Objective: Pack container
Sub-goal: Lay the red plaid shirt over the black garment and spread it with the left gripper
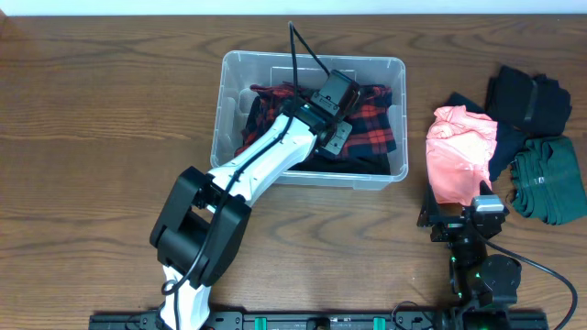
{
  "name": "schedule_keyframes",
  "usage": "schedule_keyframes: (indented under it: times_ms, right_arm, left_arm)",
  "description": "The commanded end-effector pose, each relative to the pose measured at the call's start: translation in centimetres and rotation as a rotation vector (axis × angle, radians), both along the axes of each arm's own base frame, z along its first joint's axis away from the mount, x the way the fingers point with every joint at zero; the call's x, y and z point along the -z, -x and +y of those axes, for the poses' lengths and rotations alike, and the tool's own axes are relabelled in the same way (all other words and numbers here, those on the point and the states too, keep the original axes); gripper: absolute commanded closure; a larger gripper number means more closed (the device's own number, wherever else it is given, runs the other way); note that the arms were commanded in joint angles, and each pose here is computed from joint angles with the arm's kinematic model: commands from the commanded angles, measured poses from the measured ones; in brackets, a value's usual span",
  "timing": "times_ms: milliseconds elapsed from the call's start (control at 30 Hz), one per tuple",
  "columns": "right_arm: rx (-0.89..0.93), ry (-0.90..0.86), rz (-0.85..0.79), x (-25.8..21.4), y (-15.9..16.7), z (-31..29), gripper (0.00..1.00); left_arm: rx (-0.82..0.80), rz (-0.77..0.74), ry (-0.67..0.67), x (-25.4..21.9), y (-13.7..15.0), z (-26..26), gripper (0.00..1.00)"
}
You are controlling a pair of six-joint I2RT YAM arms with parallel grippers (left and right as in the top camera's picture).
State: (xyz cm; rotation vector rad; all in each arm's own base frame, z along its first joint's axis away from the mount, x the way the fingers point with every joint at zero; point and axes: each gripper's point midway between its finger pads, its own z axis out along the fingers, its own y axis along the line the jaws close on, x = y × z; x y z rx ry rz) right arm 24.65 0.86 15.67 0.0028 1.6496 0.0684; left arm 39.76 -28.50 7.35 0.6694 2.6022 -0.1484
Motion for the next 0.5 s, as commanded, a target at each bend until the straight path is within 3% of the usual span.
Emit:
schedule_keyframes:
  times_ms: [0, 133, 300, 400, 433, 467]
  right_arm:
    - [-0.007, -0.01, 0.002, 0.1, 0.0, 0.2, 0.01]
    - [-0.007, -0.01, 0.002, 0.1, 0.0, 0.2, 0.01]
    - [-0.007, -0.01, 0.002, 0.1, 0.0, 0.2, 0.01]
    - [-0.007, -0.01, 0.002, 0.1, 0.0, 0.2, 0.01]
    - [-0.007, -0.01, 0.002, 0.1, 0.0, 0.2, 0.01]
    - [-0.007, -0.01, 0.002, 0.1, 0.0, 0.2, 0.01]
  left_arm:
    - [-0.097, 0.046, -0.006, 1.5, 0.1, 0.7, 0.94]
    - [-0.108, 0.03, 0.015, 0.3, 0.0, 0.6, 0.94]
    - [-0.108, -0.056, 0.084, -5.1, -0.1, 0.7, 0.93]
    - [-0.124, -0.137, 0.138, -9.8, -0.1, 1.6, 0.71]
    - [-0.132, -0.165, 0.16, -11.6, -0.1, 2.2, 0.59]
    - [-0.144, -0.189, 0.178, -13.1, 0.0, 2.9, 0.4]
